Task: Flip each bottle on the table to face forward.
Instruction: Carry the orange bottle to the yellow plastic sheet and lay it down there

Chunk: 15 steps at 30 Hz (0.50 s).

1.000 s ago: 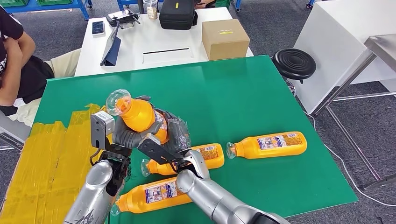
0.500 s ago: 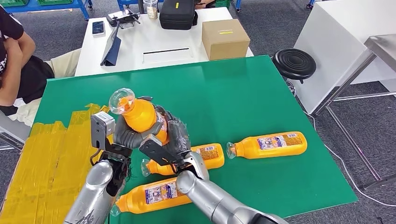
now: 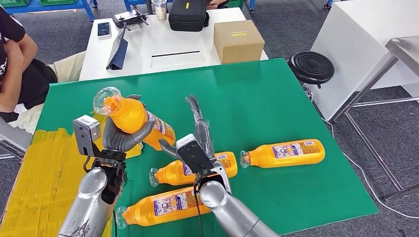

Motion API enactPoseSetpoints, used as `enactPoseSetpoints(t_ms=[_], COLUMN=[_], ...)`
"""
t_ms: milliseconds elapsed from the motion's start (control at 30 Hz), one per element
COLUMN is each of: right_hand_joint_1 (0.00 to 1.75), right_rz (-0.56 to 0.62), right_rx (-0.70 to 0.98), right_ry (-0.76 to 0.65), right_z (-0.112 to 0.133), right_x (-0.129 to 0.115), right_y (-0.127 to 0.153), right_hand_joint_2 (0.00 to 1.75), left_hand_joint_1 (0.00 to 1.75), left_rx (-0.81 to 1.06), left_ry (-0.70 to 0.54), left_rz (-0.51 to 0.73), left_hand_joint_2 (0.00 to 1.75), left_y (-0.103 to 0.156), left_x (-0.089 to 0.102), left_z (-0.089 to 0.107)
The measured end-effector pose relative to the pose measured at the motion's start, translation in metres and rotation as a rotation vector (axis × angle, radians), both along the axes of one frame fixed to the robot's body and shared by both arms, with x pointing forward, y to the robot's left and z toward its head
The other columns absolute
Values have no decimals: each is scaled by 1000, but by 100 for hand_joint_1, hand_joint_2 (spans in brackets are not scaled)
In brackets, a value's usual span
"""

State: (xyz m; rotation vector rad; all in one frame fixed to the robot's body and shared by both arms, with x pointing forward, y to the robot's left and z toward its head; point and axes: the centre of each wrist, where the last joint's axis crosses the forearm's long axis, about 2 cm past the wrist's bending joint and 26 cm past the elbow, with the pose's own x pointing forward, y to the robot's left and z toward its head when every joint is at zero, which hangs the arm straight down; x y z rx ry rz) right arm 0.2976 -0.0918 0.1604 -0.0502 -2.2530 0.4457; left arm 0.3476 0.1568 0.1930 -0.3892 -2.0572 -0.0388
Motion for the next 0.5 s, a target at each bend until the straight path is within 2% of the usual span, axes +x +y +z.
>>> enactPoseSetpoints(t_ms=[167, 300, 500], right_hand_joint_1=[0, 0, 0], right_rz=[-87, -222, -381], right_rx=[64, 16, -72], right_ry=[-114, -240, -306], right_z=[20, 33, 32], right_x=[-13, -20, -31], right_y=[-22, -52, -97], right_hand_joint_2=[175, 175, 175], left_hand_joint_1=[175, 175, 175], left_rx=[180, 362, 638], left_ry=[-81, -166, -275], left_rz=[265, 485, 768], left_hand_joint_2=[175, 175, 175], left_y=[14, 36, 67], left_x=[1, 0, -4], left_z=[2, 4, 0])
